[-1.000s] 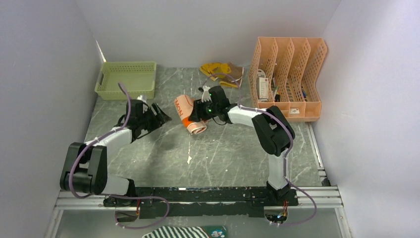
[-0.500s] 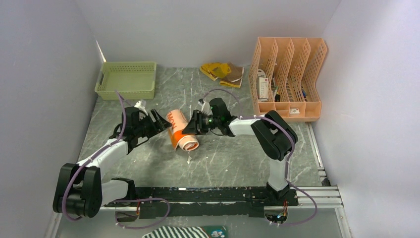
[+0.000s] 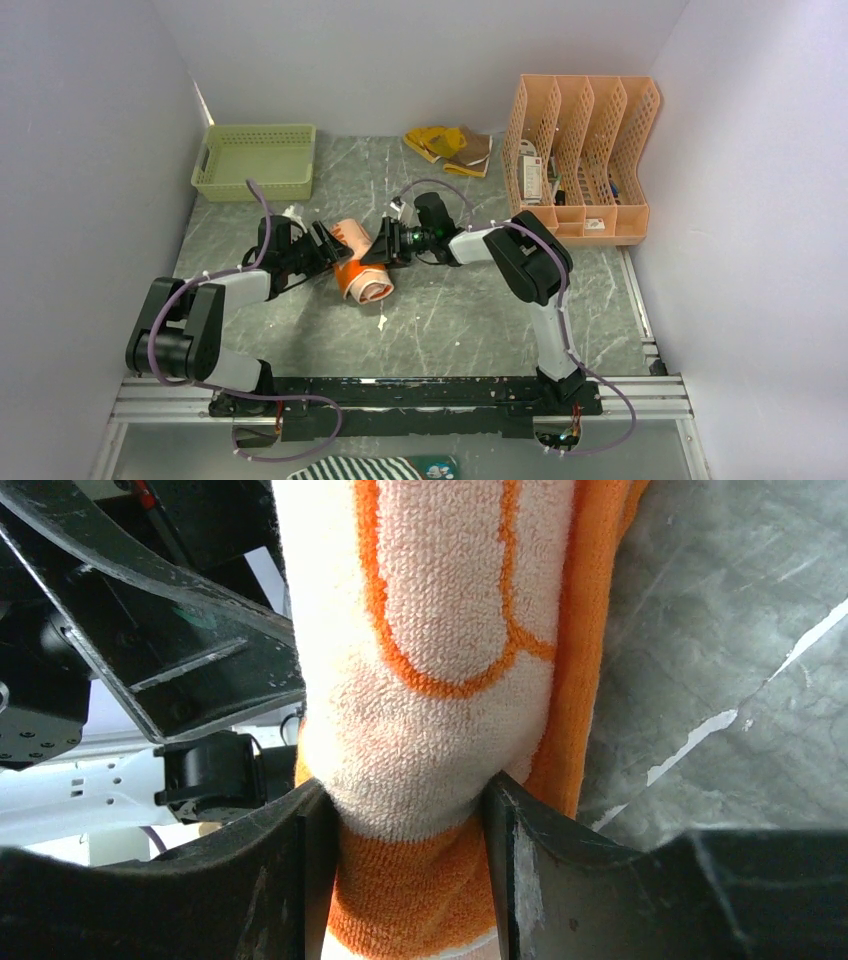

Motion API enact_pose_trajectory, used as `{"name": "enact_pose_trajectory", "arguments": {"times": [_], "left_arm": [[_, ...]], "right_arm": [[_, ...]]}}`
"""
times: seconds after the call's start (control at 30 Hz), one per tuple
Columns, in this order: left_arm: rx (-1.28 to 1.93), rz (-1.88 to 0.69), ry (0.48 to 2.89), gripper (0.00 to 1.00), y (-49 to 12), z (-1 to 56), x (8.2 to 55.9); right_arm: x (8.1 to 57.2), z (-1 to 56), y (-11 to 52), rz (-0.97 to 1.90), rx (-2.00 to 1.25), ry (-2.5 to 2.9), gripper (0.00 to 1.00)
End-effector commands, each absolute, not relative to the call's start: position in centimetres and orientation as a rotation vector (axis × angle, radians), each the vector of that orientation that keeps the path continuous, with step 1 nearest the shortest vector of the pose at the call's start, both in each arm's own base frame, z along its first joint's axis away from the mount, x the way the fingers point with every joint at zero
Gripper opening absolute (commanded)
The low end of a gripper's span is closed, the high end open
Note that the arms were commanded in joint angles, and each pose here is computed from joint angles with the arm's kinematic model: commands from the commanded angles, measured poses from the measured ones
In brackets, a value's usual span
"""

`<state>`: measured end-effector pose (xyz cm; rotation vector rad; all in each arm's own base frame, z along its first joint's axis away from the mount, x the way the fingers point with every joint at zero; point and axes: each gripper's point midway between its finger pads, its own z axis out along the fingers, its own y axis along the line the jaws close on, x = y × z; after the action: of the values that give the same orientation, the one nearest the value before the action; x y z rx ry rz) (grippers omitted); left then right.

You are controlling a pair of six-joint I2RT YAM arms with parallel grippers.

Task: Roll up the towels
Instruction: Pick up the towel at the center of the board.

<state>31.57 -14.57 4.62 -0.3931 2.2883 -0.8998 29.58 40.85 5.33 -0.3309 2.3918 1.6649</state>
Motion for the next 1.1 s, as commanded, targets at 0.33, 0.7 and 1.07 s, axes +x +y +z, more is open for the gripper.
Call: {"name": "enact_pose_trajectory", "arguments": {"times": [0.33, 0.7, 1.07], "left_arm": [[-0.429, -0.907, 2.173, 0.8, -14.6, 7.2, 32.6], [-0.545, -0.99, 2.084, 0.81, -14.8, 8.7, 32.6], [-0.483, -1.144, 2.192, 0.88, -17.8, 5.1, 31.9]], "right_arm": [[28.5, 9.7, 41.7, 1.934, -0.379, 2.086, 0.49], [27.5, 11.4, 42.5, 2.053, -0.375, 1.966, 0.48], [27.1, 6.9, 42.5, 1.886, -0.446, 2.12, 0.47]]}}
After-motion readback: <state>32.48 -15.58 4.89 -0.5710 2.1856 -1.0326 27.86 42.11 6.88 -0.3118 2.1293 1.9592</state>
